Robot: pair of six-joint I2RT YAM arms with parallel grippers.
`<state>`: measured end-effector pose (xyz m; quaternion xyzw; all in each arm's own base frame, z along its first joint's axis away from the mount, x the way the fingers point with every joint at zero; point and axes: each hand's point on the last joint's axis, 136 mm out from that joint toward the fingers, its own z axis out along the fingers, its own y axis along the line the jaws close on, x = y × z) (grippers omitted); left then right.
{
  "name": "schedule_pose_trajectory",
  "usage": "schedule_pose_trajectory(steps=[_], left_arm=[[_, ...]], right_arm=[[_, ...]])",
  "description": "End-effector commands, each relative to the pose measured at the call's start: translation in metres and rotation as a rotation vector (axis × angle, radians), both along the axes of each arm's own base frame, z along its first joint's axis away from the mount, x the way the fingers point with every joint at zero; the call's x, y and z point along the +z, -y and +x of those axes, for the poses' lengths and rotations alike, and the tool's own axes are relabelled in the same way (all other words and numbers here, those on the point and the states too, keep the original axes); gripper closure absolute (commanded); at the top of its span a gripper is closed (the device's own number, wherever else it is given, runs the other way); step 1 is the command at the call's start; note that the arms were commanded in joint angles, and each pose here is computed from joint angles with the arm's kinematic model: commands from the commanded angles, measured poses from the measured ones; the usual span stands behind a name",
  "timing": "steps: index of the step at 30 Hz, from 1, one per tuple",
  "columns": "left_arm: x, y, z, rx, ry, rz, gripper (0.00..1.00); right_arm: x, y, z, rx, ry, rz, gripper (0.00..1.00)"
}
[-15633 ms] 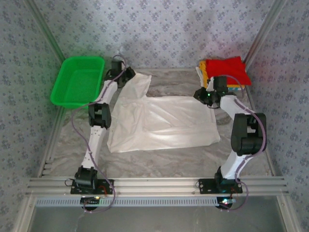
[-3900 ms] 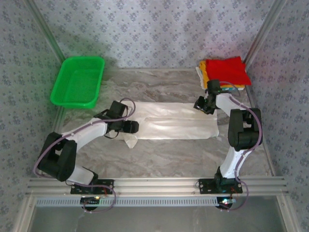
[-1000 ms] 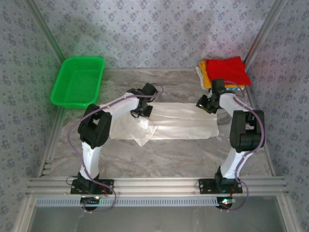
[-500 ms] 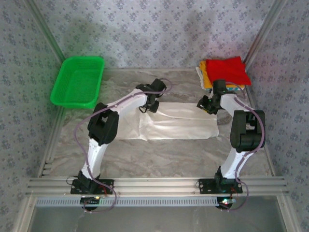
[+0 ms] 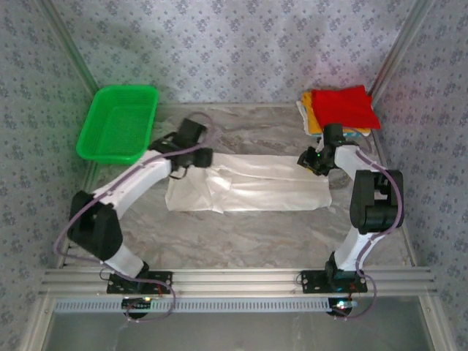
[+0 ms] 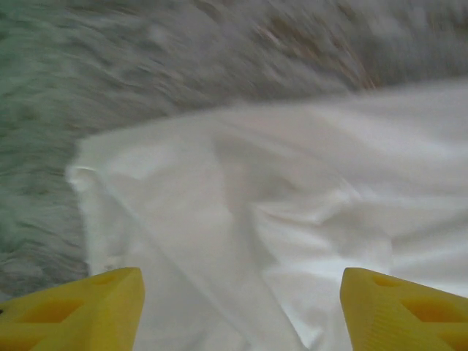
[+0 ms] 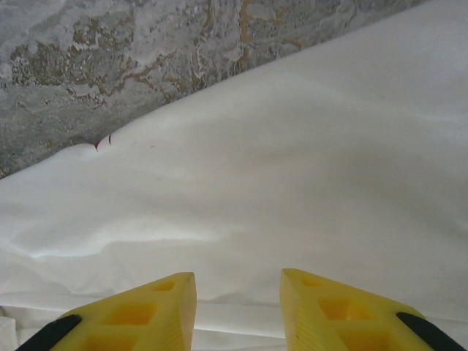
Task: Fold and stack the t-shirts
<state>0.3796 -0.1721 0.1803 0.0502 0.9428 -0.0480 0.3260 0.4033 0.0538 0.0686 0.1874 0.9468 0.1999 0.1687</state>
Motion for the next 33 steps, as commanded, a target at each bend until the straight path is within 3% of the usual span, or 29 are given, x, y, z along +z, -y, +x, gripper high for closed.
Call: schedule_pose_trajectory(steps=[1, 6, 8, 14, 26, 33], left_arm=[[-0.034, -0.029, 0.007, 0.104, -0.1, -0.07, 0.38], [-0.066, -0.041, 0.004, 0.156, -0.211, -0.135, 0.56], [-0.077, -0.035, 0.0, 0.154, -0.24, -0.175, 0.58], [-0.112, -0.024, -0.01, 0.162, -0.315, -0.233, 0.57], [-0.141, -0.012, 0.016, 0.124, -0.305, -0.211, 0.56], [-0.139, -0.017, 0.023, 0.14, -0.286, -0.174, 0.93]], right_arm=[[0.002, -0.005, -0.002, 0.016, 0.006, 0.02, 0.62], [0.008, -0.001, -0.002, 0.006, 0.013, 0.005, 0.62], [0.008, 0.0, -0.002, 0.002, 0.013, 0.002, 0.62], [0.006, 0.002, -0.003, 0.0, 0.006, -0.003, 0.62], [0.004, 0.005, -0.004, -0.01, 0.005, -0.001, 0.62], [0.002, 0.011, -0.006, -0.024, 0.0, -0.003, 0.62]])
